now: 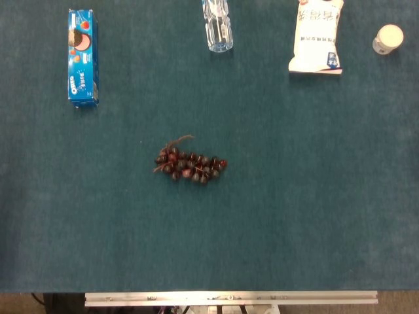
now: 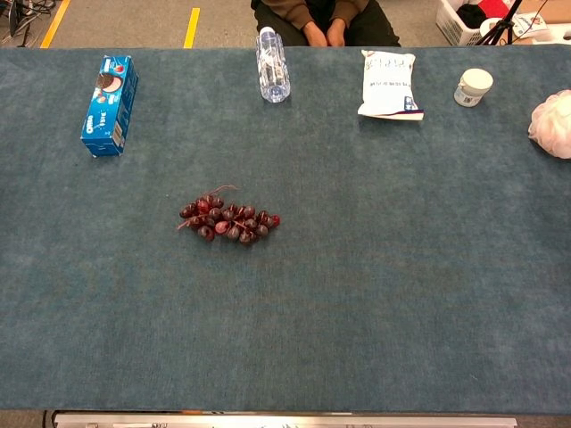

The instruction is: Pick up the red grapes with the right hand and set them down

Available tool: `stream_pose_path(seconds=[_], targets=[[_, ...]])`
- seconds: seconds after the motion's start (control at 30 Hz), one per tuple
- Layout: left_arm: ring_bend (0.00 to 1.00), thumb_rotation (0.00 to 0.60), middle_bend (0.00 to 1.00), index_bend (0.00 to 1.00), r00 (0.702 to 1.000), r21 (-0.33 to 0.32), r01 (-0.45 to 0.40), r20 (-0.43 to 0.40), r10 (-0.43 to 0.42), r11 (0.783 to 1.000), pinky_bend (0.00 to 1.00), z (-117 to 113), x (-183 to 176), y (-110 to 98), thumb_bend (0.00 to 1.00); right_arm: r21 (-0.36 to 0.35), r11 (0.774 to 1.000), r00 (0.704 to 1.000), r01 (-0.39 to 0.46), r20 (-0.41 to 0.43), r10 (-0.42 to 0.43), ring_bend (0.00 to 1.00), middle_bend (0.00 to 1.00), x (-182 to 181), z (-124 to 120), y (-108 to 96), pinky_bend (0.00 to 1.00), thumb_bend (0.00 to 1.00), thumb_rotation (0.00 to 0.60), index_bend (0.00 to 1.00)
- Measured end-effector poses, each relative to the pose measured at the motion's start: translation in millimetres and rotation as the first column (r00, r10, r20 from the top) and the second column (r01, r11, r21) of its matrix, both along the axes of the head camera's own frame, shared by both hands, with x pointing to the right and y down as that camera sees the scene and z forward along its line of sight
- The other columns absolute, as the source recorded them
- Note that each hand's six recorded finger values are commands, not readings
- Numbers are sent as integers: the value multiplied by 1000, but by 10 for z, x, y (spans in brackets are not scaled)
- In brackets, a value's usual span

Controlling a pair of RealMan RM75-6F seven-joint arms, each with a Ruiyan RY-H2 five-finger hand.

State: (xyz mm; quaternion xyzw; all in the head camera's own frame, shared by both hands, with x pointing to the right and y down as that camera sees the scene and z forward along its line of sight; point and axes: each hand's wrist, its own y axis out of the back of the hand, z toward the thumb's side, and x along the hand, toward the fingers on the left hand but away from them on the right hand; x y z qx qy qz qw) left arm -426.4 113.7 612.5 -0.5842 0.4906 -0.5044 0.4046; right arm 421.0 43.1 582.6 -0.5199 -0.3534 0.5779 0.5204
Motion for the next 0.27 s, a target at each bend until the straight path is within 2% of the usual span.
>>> stream_pose_path(seconds=[0.27], targets=[[218,600,273,259,1000,18,0,4,0,1000,174,15,10,-18,253,8,1000,999,-30,17,30,251,401,133,-12,186,305,270,600,298]])
